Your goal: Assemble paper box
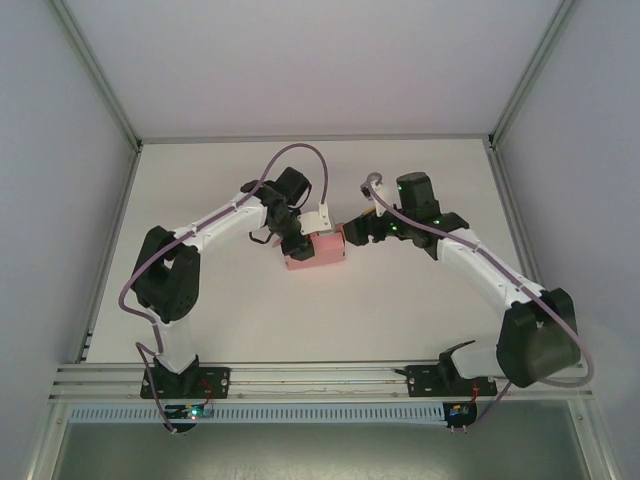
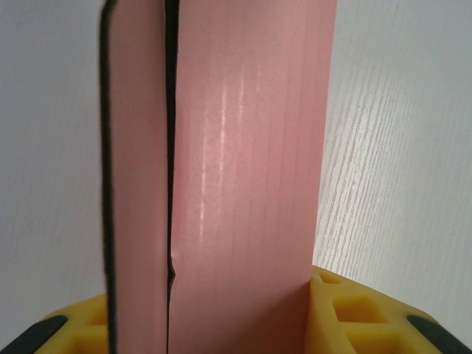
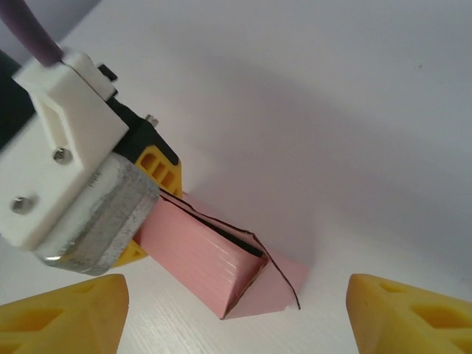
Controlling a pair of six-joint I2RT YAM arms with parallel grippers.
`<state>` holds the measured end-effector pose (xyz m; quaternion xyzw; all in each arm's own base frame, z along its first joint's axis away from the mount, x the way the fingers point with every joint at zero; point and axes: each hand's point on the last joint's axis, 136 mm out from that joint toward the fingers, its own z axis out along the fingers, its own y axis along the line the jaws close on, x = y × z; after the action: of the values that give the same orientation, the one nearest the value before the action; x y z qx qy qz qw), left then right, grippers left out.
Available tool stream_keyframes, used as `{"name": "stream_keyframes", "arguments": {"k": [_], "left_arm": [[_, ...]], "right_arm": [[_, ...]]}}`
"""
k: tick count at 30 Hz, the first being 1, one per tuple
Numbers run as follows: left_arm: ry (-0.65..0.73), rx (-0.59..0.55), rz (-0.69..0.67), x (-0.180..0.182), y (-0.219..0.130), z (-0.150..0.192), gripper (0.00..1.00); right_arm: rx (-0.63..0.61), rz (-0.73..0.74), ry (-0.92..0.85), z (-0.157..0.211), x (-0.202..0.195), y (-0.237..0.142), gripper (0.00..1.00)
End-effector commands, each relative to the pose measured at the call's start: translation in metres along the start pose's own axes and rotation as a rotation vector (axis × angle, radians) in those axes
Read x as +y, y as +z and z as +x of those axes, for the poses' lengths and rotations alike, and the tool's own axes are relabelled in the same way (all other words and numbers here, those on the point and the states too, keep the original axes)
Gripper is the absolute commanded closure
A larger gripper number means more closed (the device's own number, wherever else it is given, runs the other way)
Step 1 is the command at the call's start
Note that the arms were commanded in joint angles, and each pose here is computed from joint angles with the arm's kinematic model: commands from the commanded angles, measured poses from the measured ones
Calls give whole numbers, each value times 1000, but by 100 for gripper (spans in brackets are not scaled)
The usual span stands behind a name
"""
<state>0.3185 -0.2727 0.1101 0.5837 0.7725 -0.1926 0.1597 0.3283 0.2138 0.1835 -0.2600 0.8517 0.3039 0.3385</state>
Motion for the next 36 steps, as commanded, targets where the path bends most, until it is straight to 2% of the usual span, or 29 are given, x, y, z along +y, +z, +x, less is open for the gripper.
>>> {"name": "stream_keyframes", "arguments": {"k": [1,4,6,14,17,21,24,27,30,32,34,36], "left_arm": [[-2,42,49,-6,7,7,61],[-10,53,54,-5,11,8,61],[-13,51,50,-4,11,7,61],[-32,50,70,-4,16,6,61],[-40,63,71,-3,18,7,61],[-40,64,73,-2,19,6,61],[-43,66,68,-1,19,6,61],[-42,67,69,0,20,6,61],[-41,60,66,0,19,4,61],[-42,58,63,1,19,3,61],[-45,58,53,3,18,1,61],[-46,64,52,3,19,2,61]], "right_arm": [[49,-5,-71,2,2,5,27],[87,-30,-90,11,5,12,28],[103,-14,-83,16,0,16,32],[143,13,-133,21,-12,29,34],[149,19,-139,19,-16,33,42],[137,12,-130,12,-13,35,72],[121,11,-134,6,-8,32,84],[117,-5,-122,2,0,28,91],[126,-27,-108,2,10,27,94],[127,-10,-78,0,10,29,100],[115,7,-6,-6,9,28,100],[104,-37,75,-16,19,28,100]]}}
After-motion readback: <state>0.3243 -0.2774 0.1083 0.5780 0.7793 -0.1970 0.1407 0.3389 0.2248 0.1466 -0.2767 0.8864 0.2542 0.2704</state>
